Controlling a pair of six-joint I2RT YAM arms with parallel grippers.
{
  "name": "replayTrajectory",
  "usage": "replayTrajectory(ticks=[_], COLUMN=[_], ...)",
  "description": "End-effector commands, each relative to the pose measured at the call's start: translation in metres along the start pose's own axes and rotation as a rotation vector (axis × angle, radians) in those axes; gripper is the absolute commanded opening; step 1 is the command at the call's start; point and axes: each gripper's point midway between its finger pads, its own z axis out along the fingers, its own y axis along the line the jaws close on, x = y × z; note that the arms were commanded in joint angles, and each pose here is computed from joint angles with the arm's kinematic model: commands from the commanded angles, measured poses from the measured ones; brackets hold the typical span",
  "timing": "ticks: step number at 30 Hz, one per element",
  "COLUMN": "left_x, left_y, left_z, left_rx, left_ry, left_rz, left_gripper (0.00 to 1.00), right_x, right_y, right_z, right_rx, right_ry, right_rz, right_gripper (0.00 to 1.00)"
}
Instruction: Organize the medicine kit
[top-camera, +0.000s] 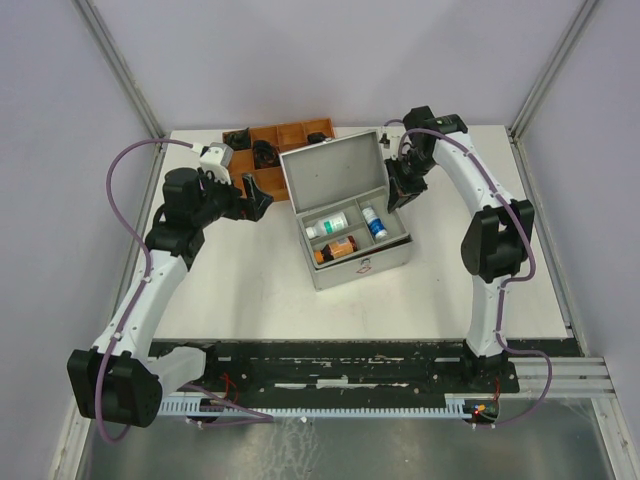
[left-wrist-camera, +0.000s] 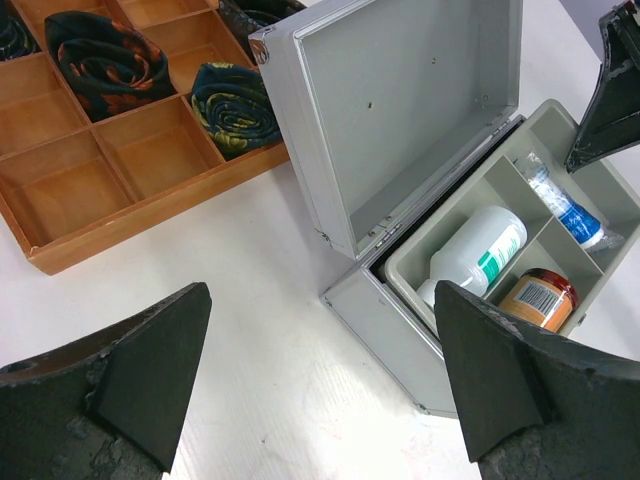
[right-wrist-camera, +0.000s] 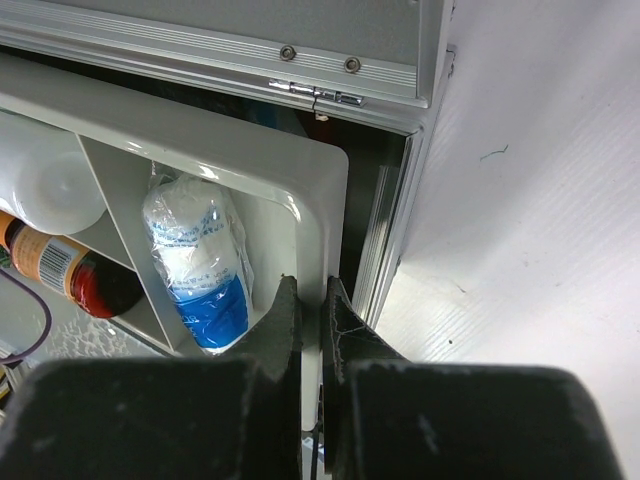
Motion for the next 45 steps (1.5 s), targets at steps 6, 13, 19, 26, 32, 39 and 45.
replayTrajectory(ticks=[6, 13, 19, 26, 32, 39, 45], left_x=[-0.016, -0.015, -0.015, -0.015, -0.014, -0.016, -0.017], left_y=[-0.004, -0.004, -0.004, -0.005, -0.007, -0.006, -0.006], left_z=[-0.006, -0.006, -0.006, -0.007, -0.007, -0.008, -0.009], left_rx=[0.021, 0.021, 0.025, 0.027, 0.035, 0.033, 0.030], left_ry=[-0.056, -0.055, -0.056, -0.056, -0.057, -0.063, -0.069], left_rz=[0.080, 0.082, 0.083, 0.085, 0.084, 0.090, 0.096], left_gripper=[0.99, 0.99, 0.99, 0.99, 0.99, 0.99, 0.99], right_x=[-0.011, -0.009, -0.007, -0.006, -0.009, -0.013, -0.018], right_y=[0.019, 0.014, 0.016, 0.015, 0.016, 0.014, 0.014], right_z=[-0.009, -0.006, -0.007, -0.006, -0.015, -0.028, -0.041], right_rx=[-0.038, -0.003, 0.022, 0.054, 0.080, 0.123, 0.157], right_ry=[-0.056, -0.060, -0.076, -0.081, -0.109, -0.149, -0.190], right_rz=[0.009, -0.006, -0.027, -0.051, -0.076, -0.098, -0.120], right_gripper=[0.01, 0.08, 0.14, 0.25, 0.40, 0.52, 0.61])
